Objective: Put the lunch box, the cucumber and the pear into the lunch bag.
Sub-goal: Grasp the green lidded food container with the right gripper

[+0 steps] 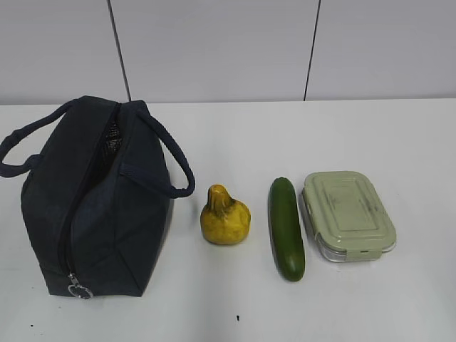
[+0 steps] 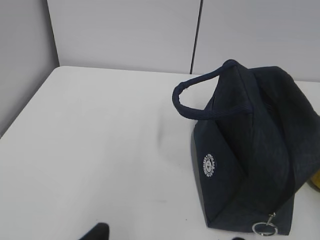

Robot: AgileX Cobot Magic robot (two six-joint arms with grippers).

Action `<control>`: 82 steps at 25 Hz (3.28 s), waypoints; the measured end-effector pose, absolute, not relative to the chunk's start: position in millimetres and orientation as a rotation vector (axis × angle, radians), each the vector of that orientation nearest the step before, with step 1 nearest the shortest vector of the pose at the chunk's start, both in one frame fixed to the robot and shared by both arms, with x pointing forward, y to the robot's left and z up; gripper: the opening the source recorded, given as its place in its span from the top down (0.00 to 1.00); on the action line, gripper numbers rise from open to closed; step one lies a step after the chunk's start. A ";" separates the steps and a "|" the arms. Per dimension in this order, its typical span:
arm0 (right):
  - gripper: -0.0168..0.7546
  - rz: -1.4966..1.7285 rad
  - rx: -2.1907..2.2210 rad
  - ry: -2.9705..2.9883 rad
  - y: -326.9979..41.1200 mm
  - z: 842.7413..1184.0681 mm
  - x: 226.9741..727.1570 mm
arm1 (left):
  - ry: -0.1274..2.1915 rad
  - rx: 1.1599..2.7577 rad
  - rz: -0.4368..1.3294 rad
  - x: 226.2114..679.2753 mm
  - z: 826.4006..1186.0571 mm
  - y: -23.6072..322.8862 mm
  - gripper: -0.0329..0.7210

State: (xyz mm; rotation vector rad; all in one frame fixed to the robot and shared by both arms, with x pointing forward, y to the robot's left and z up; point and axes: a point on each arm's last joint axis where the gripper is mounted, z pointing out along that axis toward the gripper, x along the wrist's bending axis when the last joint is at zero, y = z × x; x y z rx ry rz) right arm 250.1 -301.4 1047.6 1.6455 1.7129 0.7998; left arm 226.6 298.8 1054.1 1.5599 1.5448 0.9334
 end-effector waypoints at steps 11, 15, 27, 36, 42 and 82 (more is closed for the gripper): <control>0.38 0.740 1.800 1.823 -292.2 1076.7 334.8 | 1.545 1.560 0.933 226.6 1054.1 298.8 0.38; 0.38 0.665 1.868 1.886 -289.3 1087.7 379.2 | 1.545 1.560 0.933 226.6 1054.1 298.8 0.38; 0.38 0.501 1.844 1.950 -289.3 1100.4 494.0 | 1.545 1.560 0.933 226.6 1054.1 298.8 0.38; 0.38 0.546 1.963 2.037 -303.7 1070.9 539.3 | 1.545 1.560 0.933 226.6 1054.1 298.8 0.38; 0.38 0.885 2.118 2.188 -328.9 1043.7 555.7 | 1.545 1.560 0.933 226.6 1054.1 298.8 0.38; 0.38 1.325 2.205 2.467 -350.9 914.9 587.8 | 1.544 1.560 0.932 226.6 1054.1 298.7 0.38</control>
